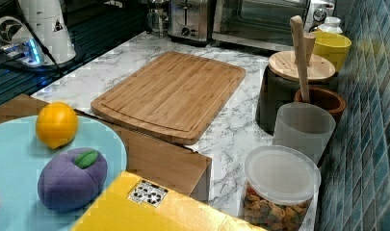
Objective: Turn on the toaster.
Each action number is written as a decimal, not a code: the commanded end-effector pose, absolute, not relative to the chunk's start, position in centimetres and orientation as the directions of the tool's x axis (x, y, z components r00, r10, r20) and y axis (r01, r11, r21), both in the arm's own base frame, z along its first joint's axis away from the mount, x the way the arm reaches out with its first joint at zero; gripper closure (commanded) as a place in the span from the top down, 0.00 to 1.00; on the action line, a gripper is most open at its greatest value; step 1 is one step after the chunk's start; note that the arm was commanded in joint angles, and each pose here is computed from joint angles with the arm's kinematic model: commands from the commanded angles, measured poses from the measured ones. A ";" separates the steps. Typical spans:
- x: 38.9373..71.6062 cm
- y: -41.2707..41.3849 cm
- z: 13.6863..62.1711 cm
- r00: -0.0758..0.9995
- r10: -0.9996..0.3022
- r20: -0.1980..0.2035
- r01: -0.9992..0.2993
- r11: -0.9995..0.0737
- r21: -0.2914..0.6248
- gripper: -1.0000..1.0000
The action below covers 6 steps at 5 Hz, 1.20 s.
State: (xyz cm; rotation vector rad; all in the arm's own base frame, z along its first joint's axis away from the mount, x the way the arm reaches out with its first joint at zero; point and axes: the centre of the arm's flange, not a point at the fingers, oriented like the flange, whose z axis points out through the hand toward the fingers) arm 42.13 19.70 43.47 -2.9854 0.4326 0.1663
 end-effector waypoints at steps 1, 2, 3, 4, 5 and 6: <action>37.3 25.9 43.2 0.984 -0.120 -0.133 -0.143 -0.973 -0.181 0.00; 37.3 26.6 42.2 0.982 -0.128 -0.140 -0.147 -0.980 -0.137 0.00; 37.3 26.0 41.0 0.977 -0.146 -0.156 -0.166 -0.978 -0.123 0.00; 36.8 26.0 39.4 0.974 -0.147 -0.174 -0.163 -0.983 -0.082 0.00; 36.7 25.7 39.0 0.974 -0.159 -0.162 -0.176 -0.980 -0.095 0.00; 36.4 26.0 38.1 0.975 -0.136 -0.178 -0.163 -0.976 -0.143 0.00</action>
